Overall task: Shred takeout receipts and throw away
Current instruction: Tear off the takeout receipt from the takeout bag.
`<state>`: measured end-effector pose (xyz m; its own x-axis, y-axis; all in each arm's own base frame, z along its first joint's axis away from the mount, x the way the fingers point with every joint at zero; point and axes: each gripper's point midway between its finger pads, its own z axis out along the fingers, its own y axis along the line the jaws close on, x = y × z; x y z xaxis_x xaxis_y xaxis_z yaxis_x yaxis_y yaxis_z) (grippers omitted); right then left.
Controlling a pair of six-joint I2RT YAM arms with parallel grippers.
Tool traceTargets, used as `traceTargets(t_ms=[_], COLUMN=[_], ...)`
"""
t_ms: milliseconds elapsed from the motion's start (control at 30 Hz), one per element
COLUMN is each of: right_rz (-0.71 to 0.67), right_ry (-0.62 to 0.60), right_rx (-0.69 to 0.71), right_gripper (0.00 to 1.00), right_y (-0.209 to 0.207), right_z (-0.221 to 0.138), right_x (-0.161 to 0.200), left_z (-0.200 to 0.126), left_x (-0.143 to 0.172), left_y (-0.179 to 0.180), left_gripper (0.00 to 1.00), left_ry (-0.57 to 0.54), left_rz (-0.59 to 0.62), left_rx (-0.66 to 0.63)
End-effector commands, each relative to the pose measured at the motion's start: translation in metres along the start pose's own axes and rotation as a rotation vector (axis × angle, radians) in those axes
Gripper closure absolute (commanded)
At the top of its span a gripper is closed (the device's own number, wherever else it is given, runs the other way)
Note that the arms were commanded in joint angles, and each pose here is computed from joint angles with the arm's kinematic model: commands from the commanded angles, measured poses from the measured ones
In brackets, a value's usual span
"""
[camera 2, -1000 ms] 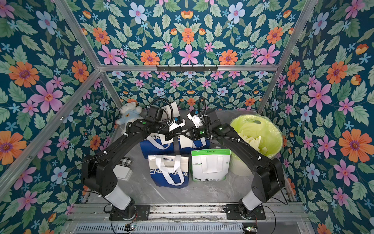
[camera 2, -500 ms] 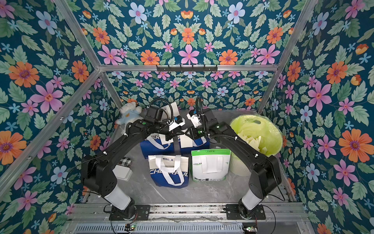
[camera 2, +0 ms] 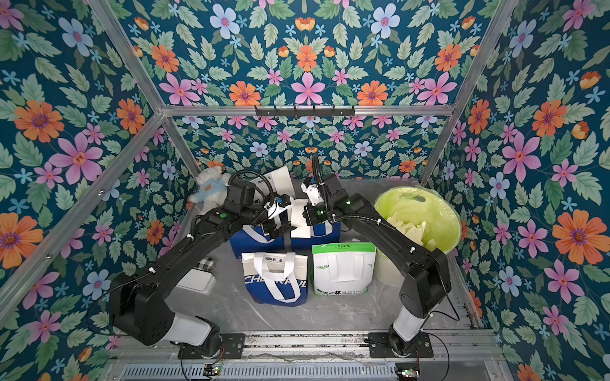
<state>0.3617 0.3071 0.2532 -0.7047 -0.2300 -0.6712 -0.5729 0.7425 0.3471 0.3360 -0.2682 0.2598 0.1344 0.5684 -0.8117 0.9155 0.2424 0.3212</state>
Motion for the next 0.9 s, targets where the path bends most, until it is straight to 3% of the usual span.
traceTargets(t_ms=[0, 233, 467, 733, 800, 867], right_rz=[0.034, 0.103, 0.108, 0.153, 0.187, 0.234], right_ry=[-0.014, -0.021, 0.001, 0.016, 0.011, -0.002], right_rx=[-0.025, -0.21, -0.338, -0.242, -0.188, -0.143], right_gripper=[1.0, 1.0, 1.0, 1.0, 1.0, 1.0], right_y=[0.002, 0.012, 0.029, 0.012, 0.003, -0.005], right_z=[-0.008, -0.018, -0.023, -0.016, -0.015, -0.012], right_x=[-0.007, -0.015, -0.014, -0.006, -0.006, -0.008], left_z=[-0.005, -0.007, 0.007, 0.014, 0.016, 0.022], left_x=[0.004, 0.031, 0.01, -0.026, -0.03, -0.029], left_y=[0.004, -0.005, 0.006, 0.031, 0.029, 0.025], left_gripper=[0.01, 0.07, 0.13, 0.25, 0.35, 0.63], left_ry=[0.004, 0.048, -0.087, -0.256, -0.266, -0.258], left_rz=[0.065, 0.047, 0.016, -0.016, -0.017, -0.021], left_rx=[0.015, 0.14, 0.155, 0.116, 0.13, 0.14])
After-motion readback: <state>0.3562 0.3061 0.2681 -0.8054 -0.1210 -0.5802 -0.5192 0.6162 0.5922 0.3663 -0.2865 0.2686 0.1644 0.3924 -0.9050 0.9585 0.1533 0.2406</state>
